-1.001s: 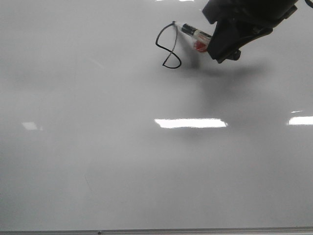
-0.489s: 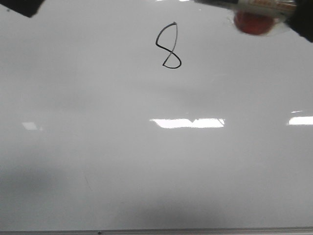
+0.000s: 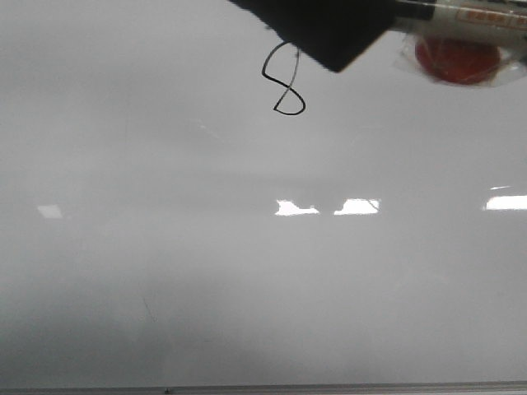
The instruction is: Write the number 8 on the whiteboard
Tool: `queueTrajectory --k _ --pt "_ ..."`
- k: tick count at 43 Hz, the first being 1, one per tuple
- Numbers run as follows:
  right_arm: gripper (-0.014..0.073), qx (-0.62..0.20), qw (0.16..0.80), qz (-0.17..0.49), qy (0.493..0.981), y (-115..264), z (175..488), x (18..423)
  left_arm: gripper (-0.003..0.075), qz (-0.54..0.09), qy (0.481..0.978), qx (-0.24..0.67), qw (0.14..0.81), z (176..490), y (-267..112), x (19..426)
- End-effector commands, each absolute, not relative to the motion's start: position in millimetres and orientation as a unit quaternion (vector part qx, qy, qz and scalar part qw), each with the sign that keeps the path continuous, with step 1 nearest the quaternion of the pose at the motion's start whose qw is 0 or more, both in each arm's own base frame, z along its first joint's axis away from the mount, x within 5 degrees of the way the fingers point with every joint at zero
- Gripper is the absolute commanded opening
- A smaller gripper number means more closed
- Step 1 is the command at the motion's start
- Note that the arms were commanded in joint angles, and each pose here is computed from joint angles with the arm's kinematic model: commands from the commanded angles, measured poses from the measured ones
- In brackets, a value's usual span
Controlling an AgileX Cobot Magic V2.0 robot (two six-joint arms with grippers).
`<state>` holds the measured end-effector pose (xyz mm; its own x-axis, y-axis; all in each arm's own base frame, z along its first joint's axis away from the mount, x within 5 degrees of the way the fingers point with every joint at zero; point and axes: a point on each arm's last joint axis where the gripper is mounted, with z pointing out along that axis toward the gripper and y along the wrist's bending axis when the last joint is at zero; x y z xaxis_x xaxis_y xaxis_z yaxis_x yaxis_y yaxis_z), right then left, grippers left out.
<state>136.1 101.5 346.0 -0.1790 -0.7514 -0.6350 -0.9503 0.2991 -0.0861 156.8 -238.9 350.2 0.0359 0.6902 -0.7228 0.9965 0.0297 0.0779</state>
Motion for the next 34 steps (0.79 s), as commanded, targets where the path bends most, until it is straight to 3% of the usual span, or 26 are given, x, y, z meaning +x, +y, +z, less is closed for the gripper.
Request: queueTrajectory --k 1,7,17,29,34 --pt "-0.0059 -0.565 0.322 0.179 0.738 103.8 354.5 134.8 0.0566 -0.278 0.635 0.632 0.347 372.7 -246.0 155.1" --pt "-0.0059 -0.565 0.321 0.179 0.739 103.8 352.8 134.8 0.0536 -0.291 0.629 0.632 0.348 372.8 -249.8 155.6" --pt "-0.0059 -0.563 0.324 0.182 0.739 104.4 353.3 135.0 0.0333 -0.294 0.631 0.639 0.326 366.6 -252.0 155.7" --pt "-0.0048 -0.561 0.326 0.183 0.739 104.6 353.6 135.1 0.0173 -0.295 0.633 0.641 0.320 364.2 -253.2 156.4" --pt "0.0086 -0.560 0.327 0.186 0.738 105.0 353.9 135.0 0.0127 -0.296 0.633 0.640 0.320 364.3 -253.3 156.3"
